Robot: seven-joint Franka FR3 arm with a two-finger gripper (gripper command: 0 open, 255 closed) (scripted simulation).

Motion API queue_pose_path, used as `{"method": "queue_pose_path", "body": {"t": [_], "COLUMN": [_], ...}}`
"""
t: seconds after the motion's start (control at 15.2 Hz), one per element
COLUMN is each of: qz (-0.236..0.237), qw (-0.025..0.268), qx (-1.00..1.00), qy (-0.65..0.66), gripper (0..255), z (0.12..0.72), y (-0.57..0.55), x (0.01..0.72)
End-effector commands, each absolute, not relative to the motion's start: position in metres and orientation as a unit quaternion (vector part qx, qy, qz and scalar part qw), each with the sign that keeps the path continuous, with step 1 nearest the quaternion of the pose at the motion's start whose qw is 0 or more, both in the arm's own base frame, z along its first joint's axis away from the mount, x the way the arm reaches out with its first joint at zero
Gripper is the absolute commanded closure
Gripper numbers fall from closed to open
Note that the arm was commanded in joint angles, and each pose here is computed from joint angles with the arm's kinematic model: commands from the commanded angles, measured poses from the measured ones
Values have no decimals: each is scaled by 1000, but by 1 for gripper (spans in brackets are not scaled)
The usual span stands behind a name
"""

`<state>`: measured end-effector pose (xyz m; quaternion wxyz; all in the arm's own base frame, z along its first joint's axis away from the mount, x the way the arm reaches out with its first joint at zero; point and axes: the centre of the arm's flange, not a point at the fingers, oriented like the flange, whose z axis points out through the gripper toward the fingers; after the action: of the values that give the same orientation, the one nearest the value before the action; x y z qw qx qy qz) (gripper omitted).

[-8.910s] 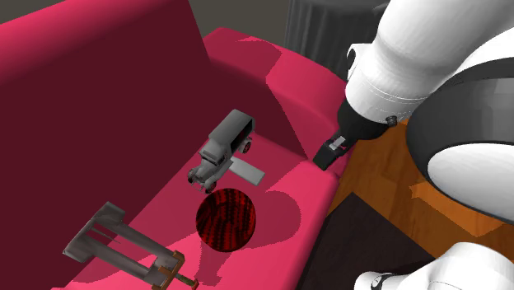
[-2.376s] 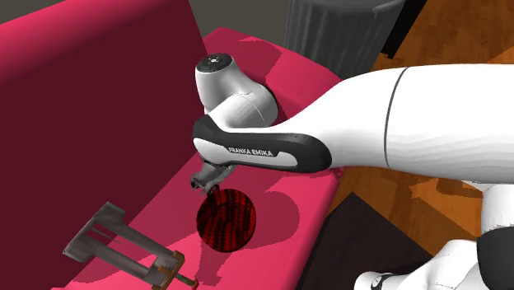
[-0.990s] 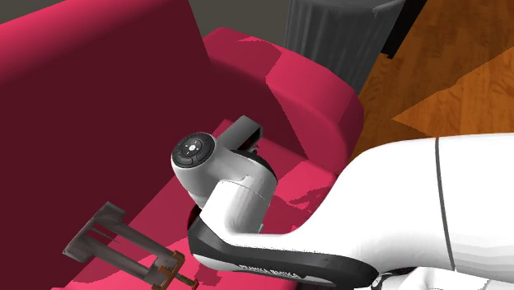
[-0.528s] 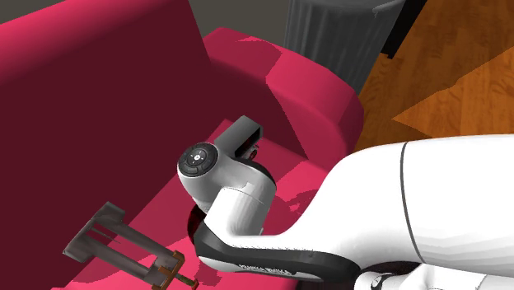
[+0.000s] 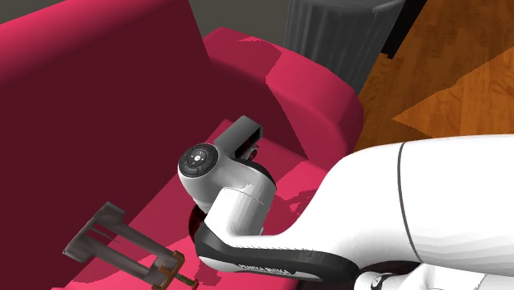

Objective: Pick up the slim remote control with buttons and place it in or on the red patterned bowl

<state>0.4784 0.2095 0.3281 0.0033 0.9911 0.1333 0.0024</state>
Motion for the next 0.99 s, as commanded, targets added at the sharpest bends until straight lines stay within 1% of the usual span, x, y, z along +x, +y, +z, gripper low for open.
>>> {"method": "queue_pose_path", "body": {"t": [0.0, 0.2, 0.46, 0.92], "qz": [3, 3, 3, 3], "qw": [3, 3, 3, 3], "qx": [991, 991, 991, 991], "qy": [133, 133, 133, 133], "gripper": [0, 0, 0, 0], "z": [328, 328, 378, 378], "y": [210, 209, 210, 210], "x": [479, 478, 478, 478]}}
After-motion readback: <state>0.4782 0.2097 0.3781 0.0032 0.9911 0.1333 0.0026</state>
